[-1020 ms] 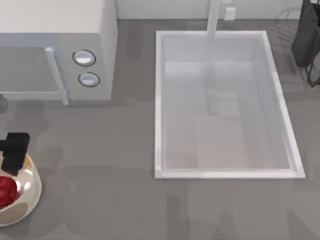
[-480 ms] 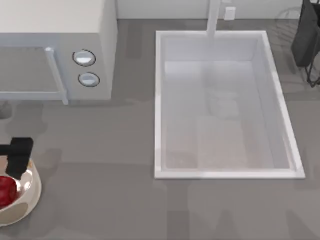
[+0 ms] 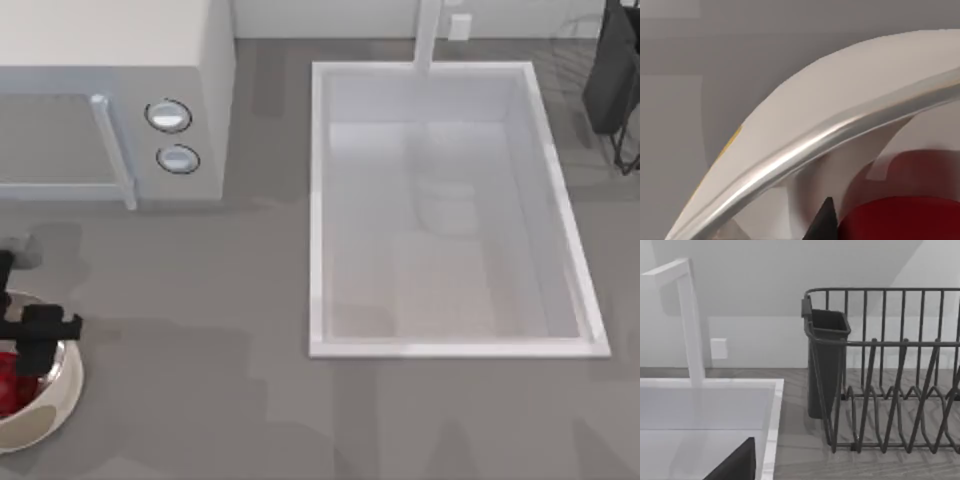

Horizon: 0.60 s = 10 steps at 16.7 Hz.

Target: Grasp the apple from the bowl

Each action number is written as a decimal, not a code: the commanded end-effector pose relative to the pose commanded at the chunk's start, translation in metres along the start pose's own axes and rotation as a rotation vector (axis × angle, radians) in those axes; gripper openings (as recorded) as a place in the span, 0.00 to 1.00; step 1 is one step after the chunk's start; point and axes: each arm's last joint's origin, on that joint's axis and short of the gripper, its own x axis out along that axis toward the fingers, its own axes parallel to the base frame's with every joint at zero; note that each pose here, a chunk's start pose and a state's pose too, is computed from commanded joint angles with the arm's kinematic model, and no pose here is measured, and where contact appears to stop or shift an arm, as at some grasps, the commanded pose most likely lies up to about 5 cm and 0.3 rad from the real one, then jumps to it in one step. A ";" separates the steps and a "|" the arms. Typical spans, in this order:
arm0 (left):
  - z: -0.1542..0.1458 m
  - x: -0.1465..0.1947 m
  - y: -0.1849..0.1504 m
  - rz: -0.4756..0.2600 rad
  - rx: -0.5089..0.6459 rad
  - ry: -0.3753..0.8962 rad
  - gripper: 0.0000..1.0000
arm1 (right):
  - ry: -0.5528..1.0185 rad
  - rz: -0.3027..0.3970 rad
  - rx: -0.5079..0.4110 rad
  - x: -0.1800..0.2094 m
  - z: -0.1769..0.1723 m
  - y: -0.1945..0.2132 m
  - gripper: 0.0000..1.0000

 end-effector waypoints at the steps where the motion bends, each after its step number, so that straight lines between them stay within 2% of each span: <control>1: -0.002 0.005 0.000 0.000 0.000 0.007 1.00 | 0.000 0.000 0.000 0.000 0.000 0.000 1.00; 6: -0.003 0.008 0.000 -0.001 0.000 0.010 1.00 | 0.000 0.000 0.000 0.000 0.000 0.000 1.00; 10: -0.003 0.008 0.000 -0.001 0.000 0.010 0.70 | 0.000 0.000 0.000 0.000 0.000 0.000 1.00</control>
